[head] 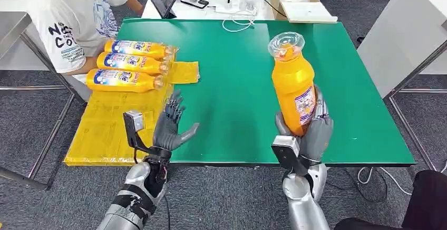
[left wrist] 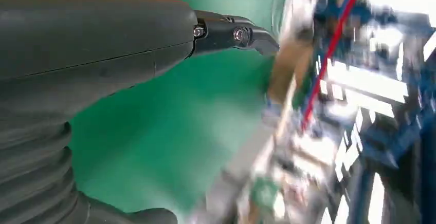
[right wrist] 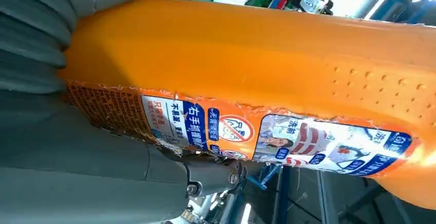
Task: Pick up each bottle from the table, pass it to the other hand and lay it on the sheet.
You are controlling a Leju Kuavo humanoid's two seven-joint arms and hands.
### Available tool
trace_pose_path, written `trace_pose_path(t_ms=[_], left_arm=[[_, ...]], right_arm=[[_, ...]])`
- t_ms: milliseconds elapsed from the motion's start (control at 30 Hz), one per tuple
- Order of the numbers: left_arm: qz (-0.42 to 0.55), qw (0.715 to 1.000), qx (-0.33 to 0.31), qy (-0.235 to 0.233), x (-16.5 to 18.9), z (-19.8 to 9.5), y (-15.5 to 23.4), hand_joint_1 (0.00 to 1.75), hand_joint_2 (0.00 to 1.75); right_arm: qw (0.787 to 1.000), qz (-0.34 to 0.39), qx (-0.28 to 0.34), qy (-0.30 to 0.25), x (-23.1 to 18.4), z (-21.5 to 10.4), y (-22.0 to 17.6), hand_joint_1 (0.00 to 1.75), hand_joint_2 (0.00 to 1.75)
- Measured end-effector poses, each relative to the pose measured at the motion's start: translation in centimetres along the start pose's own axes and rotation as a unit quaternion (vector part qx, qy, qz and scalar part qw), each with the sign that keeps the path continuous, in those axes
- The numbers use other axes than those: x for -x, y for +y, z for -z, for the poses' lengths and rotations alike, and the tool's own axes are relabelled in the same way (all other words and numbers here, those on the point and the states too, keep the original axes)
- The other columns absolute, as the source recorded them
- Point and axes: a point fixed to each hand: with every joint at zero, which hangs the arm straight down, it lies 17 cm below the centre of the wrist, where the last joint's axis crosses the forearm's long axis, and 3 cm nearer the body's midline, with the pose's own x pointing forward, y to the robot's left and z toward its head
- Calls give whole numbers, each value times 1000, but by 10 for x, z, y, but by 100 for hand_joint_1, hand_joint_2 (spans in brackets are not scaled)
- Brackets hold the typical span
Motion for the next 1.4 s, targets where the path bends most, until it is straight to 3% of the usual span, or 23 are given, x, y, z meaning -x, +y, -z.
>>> trace_pose_path(t_ms=[267,667,1033,1400], left_arm=[[-119,986,111,-22,-26,-18,-46,0,175],[-129,977,167,-15,-24,-28,-78,0,175],[-122,980,156,3,-10,-28,-72,0,175],[-77,989,105,64,24,-12,-50,0,175]], right_arm=[[995,52,-87,-8,-12,-24,48,175,175],[963,101,-246,31,-21,-89,159,175,175],[944,92,-314,40,-32,-113,208,175,175],[935,72,-348,15,-59,-136,232,175,175]])
